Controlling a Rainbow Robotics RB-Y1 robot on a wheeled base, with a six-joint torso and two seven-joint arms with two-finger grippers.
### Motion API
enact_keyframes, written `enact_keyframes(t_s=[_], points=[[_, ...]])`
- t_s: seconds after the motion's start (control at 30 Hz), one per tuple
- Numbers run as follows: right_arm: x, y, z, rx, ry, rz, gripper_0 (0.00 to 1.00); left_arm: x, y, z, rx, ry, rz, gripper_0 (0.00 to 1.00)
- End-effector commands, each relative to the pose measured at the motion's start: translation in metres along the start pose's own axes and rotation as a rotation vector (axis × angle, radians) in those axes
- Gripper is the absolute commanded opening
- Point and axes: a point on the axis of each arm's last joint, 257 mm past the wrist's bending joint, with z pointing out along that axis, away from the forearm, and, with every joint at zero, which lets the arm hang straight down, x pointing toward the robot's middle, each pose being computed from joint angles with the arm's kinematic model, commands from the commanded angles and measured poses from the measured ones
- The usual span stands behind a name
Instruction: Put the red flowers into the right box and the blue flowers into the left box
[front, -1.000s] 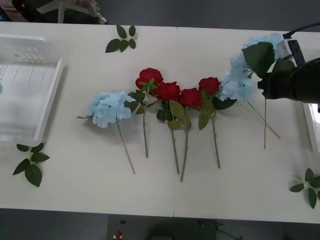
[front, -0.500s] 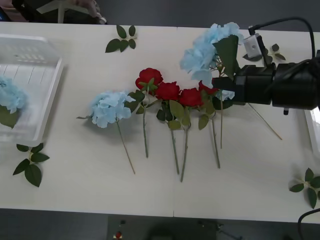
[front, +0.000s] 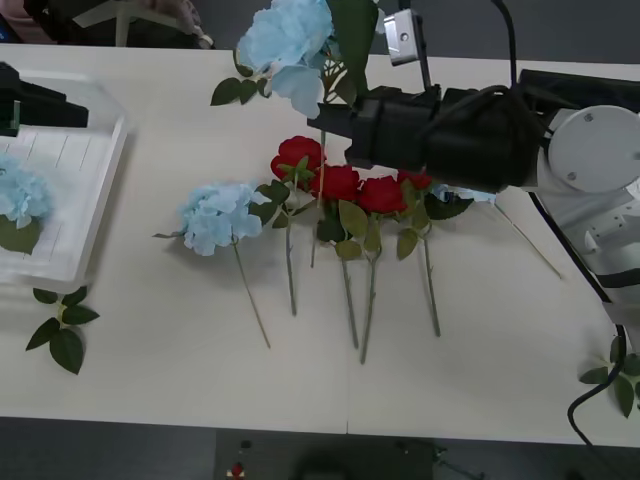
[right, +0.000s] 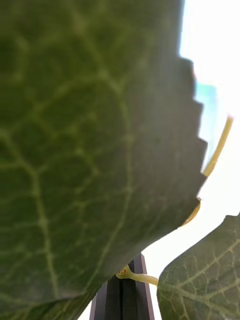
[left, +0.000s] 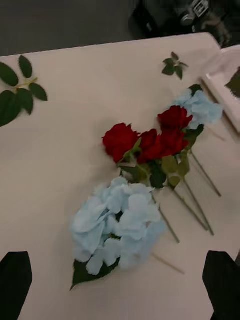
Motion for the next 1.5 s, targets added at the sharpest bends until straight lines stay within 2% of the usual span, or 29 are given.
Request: enact_keyframes(t_s=[0.03, 0.23, 0.57, 0.87, 0.9, 0.93, 0.97, 1.07, 1.1, 1.13, 1.5], points=[[-0.037, 0.021, 0.014, -0.049, -0.07, 0.025, 0.0, 0.019, -0.014, 0.047, 0.042, -0.069, 0.129, 1.0], [-0.049, 0.021, 0.026, -0.058, -0.103, 0.044, 0.0, 0.019, -0.06, 0.094, 0.061, -0.122, 0.242, 1.0], [-0.054, 0.022, 0.034, -0.066, -0.125, 0.059, 0.0, 0.01, -0.171, 0.131, 0.199, -0.263, 0.104, 1.0], [-0.048, 0.021, 0.039, -0.055, -0.112, 0.043, 0.0, 0.004, -0.196, 0.159, 0.218, -0.319, 0.102, 1.0], [-0.047, 0.021, 0.039, -0.055, -0.11, 0.043, 0.0, 0.002, -0.196, 0.162, 0.209, -0.329, 0.107, 0.75], [-0.047, 0.022, 0.039, -0.056, -0.111, 0.044, 0.0, 0.002, -0.195, 0.163, 0.206, -0.33, 0.106, 0.59], [-0.046, 0.021, 0.039, -0.054, -0.109, 0.043, 0.0, 0.001, -0.194, 0.165, 0.197, -0.338, 0.107, 0.48], [-0.047, 0.023, 0.04, -0.058, -0.109, 0.04, 0.0, -0.003, -0.198, 0.173, 0.194, -0.339, 0.121, 0.48], [-0.046, 0.022, 0.04, -0.057, -0.108, 0.04, 0.0, -0.003, -0.201, 0.176, 0.199, -0.334, 0.122, 0.3], [-0.047, 0.022, 0.04, -0.057, -0.108, 0.037, 0.0, -0.003, -0.202, 0.178, 0.202, -0.329, 0.123, 0.02], [-0.044, 0.023, 0.041, -0.06, -0.103, 0.039, 0.0, -0.006, -0.206, 0.185, 0.21, -0.328, 0.104, 0.0]])
